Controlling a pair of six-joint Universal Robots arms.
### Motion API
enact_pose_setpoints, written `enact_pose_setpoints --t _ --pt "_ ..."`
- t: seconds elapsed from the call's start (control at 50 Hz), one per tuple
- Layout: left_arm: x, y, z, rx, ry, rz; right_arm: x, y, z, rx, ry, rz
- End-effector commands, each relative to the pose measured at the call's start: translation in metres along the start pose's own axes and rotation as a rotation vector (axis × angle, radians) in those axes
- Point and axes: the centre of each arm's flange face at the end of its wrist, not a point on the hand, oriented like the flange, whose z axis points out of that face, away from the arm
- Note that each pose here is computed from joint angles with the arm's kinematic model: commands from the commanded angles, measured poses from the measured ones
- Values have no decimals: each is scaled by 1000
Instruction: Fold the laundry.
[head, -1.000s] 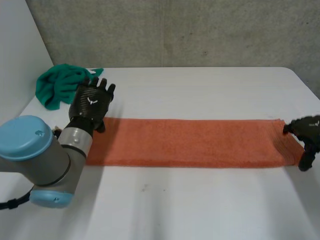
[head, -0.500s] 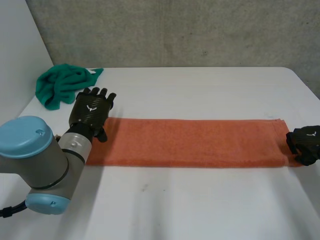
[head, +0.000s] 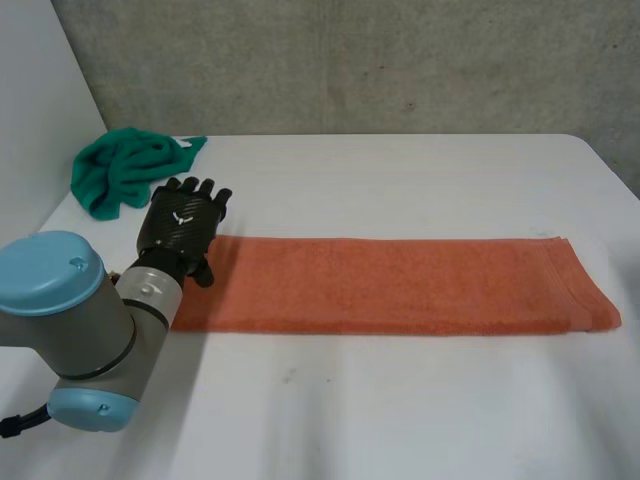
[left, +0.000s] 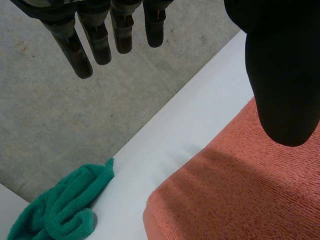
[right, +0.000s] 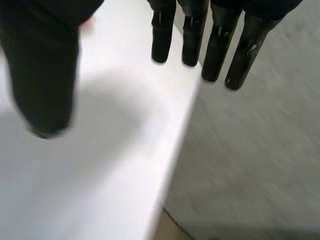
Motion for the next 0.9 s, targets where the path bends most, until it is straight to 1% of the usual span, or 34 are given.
enact_pose_setpoints --t 0.02,0.06,0.12,0.32,0.64,0.78,0.88,0.9 --pt "1 0 -2 -9 8 -3 -41 -24 -30 162 -280 148" --pt "2 1 -2 -14 10 -3 -49 -22 -33 153 -320 166" --pt "2 1 -3 -17 14 -3 -52 -19 -34 138 -332 170" --pt "2 1 -3 -18 16 -3 -61 -2 -27 88 -339 91" --pt "2 4 -1 -25 16 -3 -65 7 -19 70 -348 99" --pt "1 4 -1 -25 14 -3 -58 11 -11 37 -302 85" --pt "1 5 -1 -27 11 -3 -40 19 -3 0 -214 68" --pt "1 5 -1 -27 11 -3 -30 23 0 -14 -173 60"
